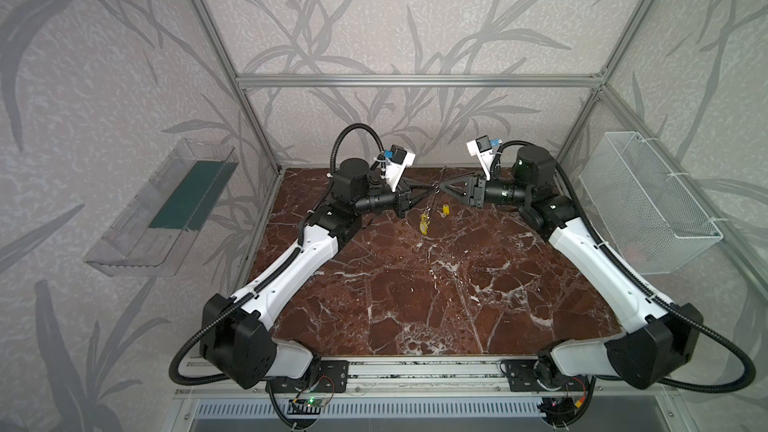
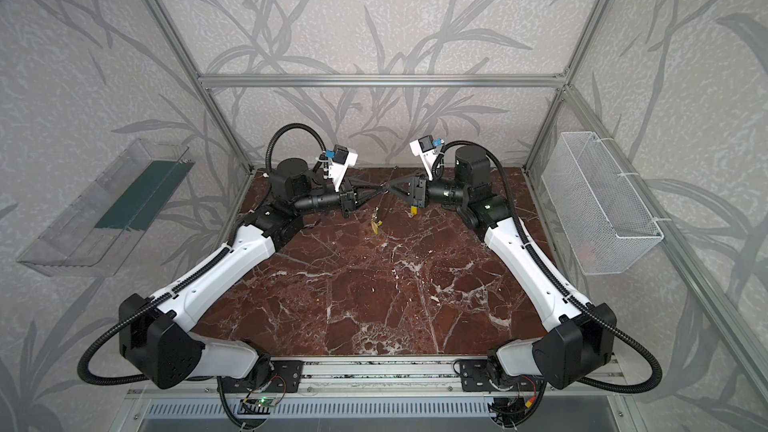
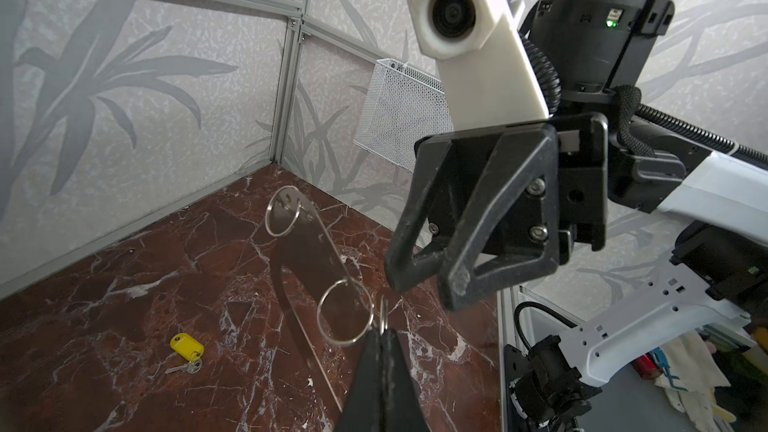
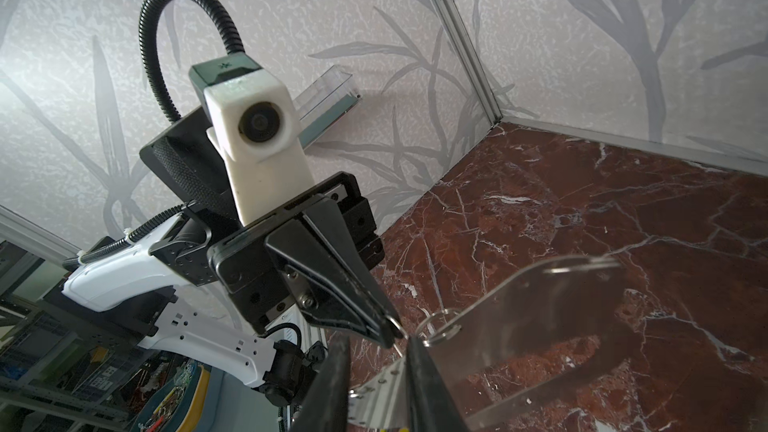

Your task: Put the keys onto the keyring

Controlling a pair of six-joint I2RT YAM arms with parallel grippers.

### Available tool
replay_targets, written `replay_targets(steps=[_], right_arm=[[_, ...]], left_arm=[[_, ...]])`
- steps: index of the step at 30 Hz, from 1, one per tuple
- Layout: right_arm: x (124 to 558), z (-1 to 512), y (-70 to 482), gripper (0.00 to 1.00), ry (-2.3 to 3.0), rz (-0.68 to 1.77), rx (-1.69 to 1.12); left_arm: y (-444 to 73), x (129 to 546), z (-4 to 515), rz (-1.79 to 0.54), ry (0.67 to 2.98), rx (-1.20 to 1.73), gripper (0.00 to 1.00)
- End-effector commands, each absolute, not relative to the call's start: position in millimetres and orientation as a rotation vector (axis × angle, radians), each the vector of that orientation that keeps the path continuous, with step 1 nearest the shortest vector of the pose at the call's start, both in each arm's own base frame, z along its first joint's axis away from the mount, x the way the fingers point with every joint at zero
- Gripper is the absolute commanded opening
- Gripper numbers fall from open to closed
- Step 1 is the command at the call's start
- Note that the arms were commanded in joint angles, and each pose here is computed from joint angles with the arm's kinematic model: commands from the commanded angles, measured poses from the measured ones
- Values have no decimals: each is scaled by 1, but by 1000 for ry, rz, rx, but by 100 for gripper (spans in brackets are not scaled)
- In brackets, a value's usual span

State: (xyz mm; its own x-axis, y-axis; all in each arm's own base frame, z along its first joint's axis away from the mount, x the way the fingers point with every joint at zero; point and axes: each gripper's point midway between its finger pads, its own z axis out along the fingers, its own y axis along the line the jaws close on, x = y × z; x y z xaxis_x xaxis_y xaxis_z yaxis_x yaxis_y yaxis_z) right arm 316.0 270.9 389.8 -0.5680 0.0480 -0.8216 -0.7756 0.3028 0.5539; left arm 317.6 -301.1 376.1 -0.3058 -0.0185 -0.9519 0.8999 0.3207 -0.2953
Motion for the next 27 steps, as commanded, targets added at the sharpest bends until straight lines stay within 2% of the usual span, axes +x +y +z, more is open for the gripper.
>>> replay_targets(steps=[1, 6, 13, 27], right_arm=[[313, 396, 268, 26, 1786, 1309, -698], [314, 390, 267, 26, 1802, 1280, -699], [308, 385, 268, 25, 1788, 1281, -760], [295, 366, 275, 24, 1755, 1257, -907]], left_arm=[[-296, 308, 383, -1077, 1523, 902, 0], [-293, 308, 369, -994, 1500, 956, 0], [-293, 295, 375, -1051, 1448, 1006, 0], [-293, 295, 374, -1191, 1440, 1069, 0]])
